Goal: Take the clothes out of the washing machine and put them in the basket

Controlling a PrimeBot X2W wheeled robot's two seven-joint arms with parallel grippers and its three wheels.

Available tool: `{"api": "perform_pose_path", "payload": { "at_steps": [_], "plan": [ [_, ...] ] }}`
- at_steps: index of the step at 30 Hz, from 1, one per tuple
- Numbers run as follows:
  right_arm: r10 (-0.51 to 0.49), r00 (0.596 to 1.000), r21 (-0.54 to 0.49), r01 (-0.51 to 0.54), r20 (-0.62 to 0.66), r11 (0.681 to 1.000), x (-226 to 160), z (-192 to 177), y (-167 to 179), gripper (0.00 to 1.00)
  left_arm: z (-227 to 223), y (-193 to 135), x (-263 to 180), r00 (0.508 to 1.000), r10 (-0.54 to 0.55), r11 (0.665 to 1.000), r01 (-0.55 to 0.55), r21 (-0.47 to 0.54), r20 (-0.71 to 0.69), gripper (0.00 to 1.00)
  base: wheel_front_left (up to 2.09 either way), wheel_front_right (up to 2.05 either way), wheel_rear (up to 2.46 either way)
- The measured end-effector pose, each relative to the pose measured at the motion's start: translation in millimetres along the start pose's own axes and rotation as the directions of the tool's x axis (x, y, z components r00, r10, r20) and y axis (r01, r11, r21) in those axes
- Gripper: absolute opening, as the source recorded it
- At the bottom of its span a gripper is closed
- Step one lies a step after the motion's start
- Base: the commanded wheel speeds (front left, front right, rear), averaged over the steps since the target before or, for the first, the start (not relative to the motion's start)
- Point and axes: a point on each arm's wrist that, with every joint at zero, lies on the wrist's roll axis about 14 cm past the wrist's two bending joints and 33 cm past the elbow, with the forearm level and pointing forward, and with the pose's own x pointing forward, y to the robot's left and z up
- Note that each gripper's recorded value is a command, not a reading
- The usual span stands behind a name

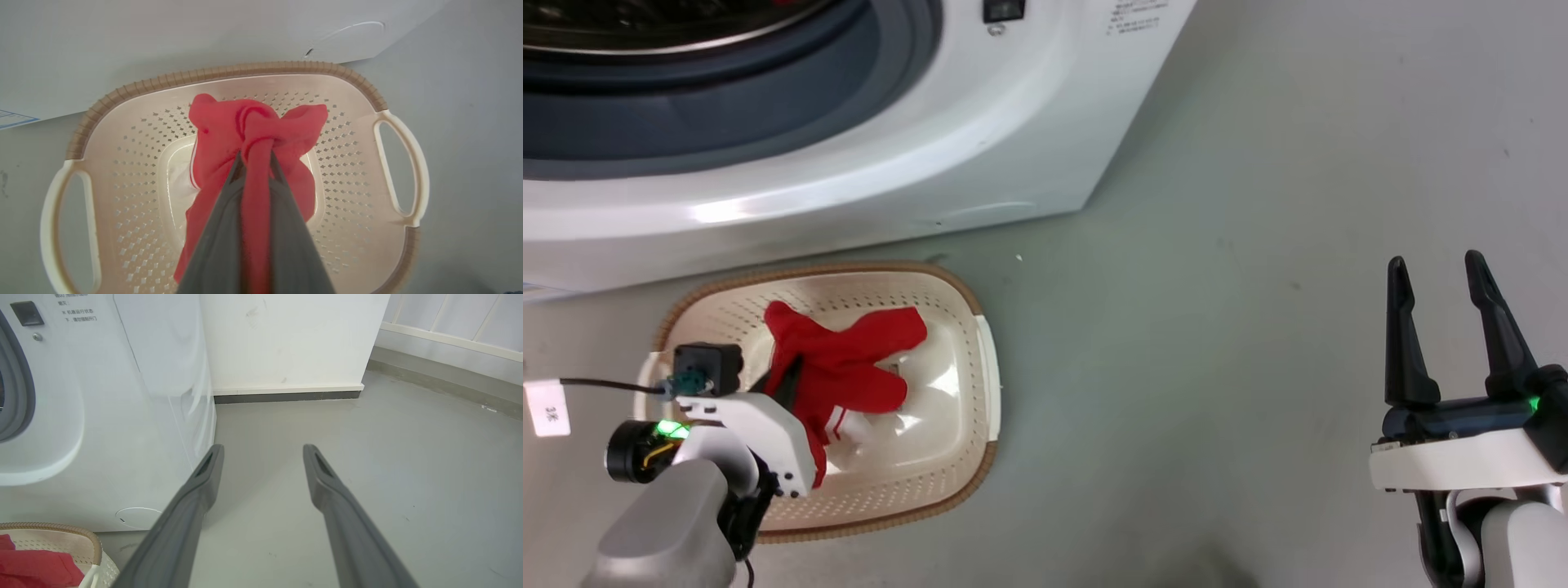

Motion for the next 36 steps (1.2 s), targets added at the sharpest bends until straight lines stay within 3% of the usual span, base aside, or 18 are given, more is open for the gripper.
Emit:
{"api": "perform_pose_path", "payload": {
  "at_steps": [11, 23, 24, 25, 36],
  "plan": [
    [-0.047, 0.995, -0.035, 0.044, -0.084, 0.998, 3, -30, -16, 1.00, -35, 3, 52, 0.993, 0.014, 1.000, -0.015, -0.009, -0.113, 0.00, 0.00, 0.00, 0.00],
    [-0.039, 0.992, -0.032, 0.035, -0.118, 0.999, 10, -46, -14, 1.00, -55, 7, 67, 0.985, 0.037, 0.999, -0.041, -0.018, -0.168, 0.00, 0.00, 0.00, 0.00],
    [-0.039, 0.992, -0.032, 0.035, -0.117, 0.999, 10, -46, -14, 1.00, -55, 7, 67, 0.985, 0.038, 0.999, -0.041, -0.018, -0.169, 0.04, 0.00, 0.00, 0.00],
    [-0.039, 0.992, -0.032, 0.035, -0.116, 0.999, 10, -45, -14, 1.00, -54, 6, 67, 0.985, 0.039, 0.999, -0.043, -0.021, -0.167, 1.00, 0.00, 0.00, 0.00],
    [-0.035, 0.998, -0.016, 0.035, -0.052, 0.999, 6, -20, -13, 1.00, -29, -1, 44, 0.994, 0.040, 0.998, -0.044, -0.035, -0.098, 1.00, 0.00, 0.00, 0.00]
  ]
}}
